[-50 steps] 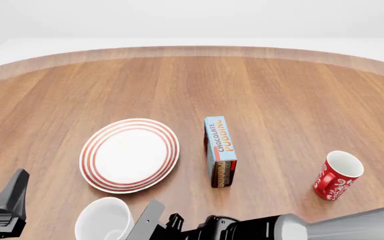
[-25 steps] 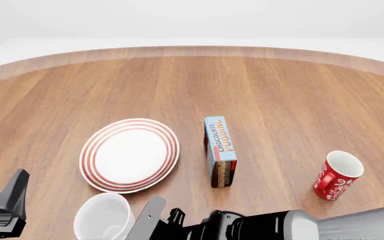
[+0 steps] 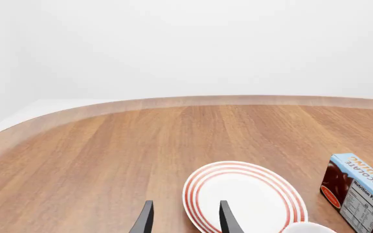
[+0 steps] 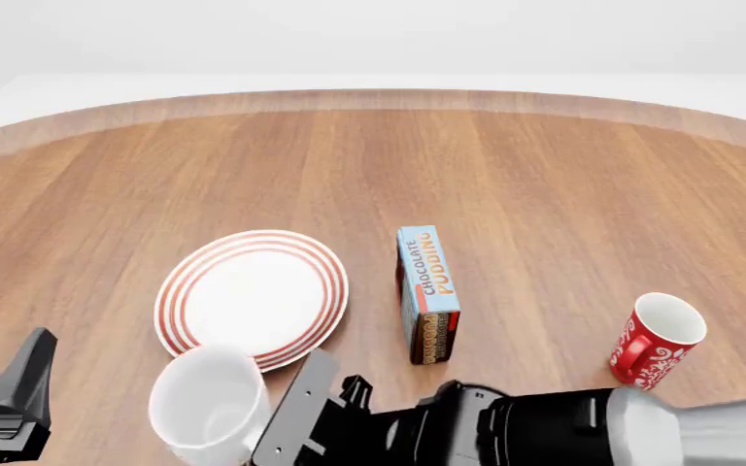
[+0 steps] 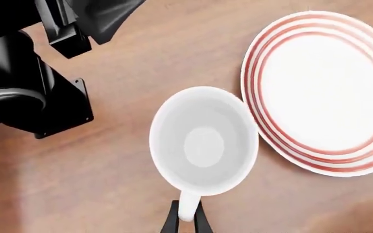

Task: Pick up the white mug and put it on the plate, and put the chocolate pudding to the right of the plate.

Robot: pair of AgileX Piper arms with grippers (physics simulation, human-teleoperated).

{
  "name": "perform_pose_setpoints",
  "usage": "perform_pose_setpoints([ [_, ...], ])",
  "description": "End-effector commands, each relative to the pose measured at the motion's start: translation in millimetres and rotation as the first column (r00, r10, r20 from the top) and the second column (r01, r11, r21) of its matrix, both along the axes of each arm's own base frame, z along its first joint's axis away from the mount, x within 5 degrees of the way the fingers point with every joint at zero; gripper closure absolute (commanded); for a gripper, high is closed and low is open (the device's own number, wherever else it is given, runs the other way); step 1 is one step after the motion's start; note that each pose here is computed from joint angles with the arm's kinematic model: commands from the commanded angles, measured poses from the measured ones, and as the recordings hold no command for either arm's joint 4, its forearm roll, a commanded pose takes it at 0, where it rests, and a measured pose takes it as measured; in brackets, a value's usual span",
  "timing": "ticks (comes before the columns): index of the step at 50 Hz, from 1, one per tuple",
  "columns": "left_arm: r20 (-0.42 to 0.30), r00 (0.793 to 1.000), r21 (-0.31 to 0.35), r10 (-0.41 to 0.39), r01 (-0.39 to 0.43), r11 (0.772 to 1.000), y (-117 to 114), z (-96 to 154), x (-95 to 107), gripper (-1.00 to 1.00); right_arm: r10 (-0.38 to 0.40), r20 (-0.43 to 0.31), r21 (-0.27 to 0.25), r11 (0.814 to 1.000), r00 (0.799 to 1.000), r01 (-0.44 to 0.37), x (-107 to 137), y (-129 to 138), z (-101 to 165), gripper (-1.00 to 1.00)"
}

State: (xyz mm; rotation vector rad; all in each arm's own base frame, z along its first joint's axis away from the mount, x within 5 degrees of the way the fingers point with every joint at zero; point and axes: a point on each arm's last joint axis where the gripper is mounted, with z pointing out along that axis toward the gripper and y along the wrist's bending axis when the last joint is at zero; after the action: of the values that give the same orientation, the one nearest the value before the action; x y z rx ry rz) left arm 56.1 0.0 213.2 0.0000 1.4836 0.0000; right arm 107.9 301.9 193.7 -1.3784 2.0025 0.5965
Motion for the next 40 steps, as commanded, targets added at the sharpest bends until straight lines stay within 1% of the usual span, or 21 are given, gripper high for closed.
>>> perform_pose_setpoints([
  [1,0.0,1.0,0.0,0.0,0.0,1.0,0,0,0,-1.0,-0.003,0.056,0.025,1.0,0.998,0.002,12,-9,23,1.0],
  [15,0.0,1.0,0.0,0.0,0.0,1.0,0,0,0,-1.0,-0.011,0.083,0.043,0.999,0.997,0.008,17,-13,39,1.0],
  [26,0.0,1.0,0.0,0.0,0.0,1.0,0,0,0,-1.0,-0.029,0.099,0.07,0.997,0.995,0.022,22,-17,52,1.0],
  [39,0.0,1.0,0.0,0.0,0.0,1.0,0,0,0,-1.0,-0.06,0.113,0.094,0.994,0.992,0.05,31,-21,63,1.0],
  [40,0.0,1.0,0.0,0.0,0.0,1.0,0,0,0,-1.0,-0.07,0.111,0.104,0.993,0.991,0.058,32,-22,66,1.0],
])
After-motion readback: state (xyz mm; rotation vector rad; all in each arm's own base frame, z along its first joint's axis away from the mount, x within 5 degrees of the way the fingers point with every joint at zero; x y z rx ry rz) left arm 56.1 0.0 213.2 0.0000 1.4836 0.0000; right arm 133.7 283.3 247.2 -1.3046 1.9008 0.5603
